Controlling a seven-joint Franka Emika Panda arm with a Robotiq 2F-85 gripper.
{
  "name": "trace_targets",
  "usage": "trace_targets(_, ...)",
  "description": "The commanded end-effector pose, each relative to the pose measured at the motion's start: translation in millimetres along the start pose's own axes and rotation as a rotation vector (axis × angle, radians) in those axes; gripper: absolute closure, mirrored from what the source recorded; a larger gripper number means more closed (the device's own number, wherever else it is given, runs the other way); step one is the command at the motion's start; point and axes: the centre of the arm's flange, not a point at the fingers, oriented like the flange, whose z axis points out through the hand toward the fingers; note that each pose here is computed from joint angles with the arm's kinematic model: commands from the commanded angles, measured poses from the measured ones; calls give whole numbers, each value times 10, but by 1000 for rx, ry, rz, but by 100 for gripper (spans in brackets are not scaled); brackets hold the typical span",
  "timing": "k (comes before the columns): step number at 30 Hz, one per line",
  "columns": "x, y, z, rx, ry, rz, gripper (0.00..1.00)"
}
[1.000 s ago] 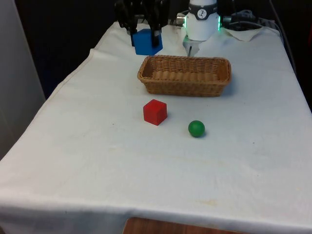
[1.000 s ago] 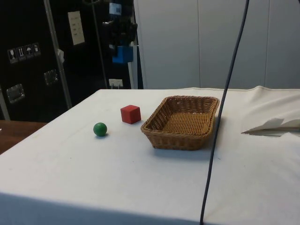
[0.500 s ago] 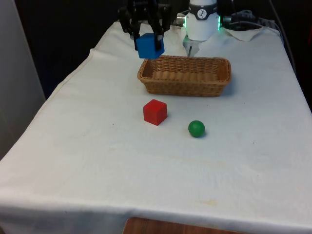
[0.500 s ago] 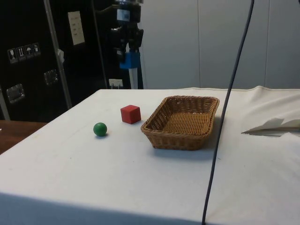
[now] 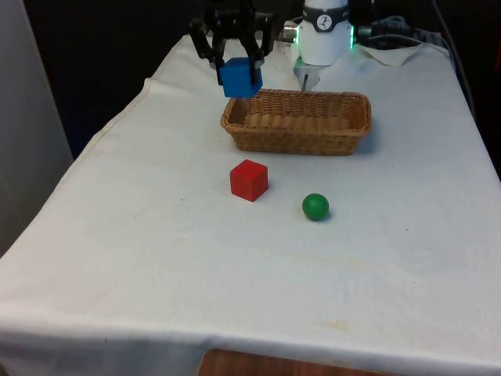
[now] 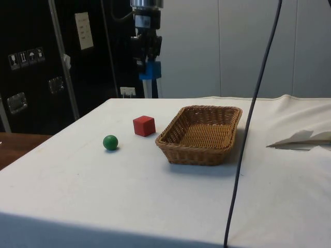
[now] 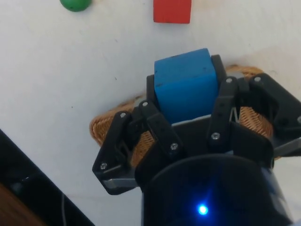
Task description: Place all non-red objects into the basket.
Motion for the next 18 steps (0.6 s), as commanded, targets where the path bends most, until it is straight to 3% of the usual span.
trace_targets(1, -58, 8, -33, 3, 6, -5, 96)
trace_targets(5, -106, 18, -23, 10, -5, -8, 96)
trace_targets(14, -385, 49, -89, 39, -15, -19, 96)
trace_targets(18, -539, 84, -128, 45, -5, -22, 96)
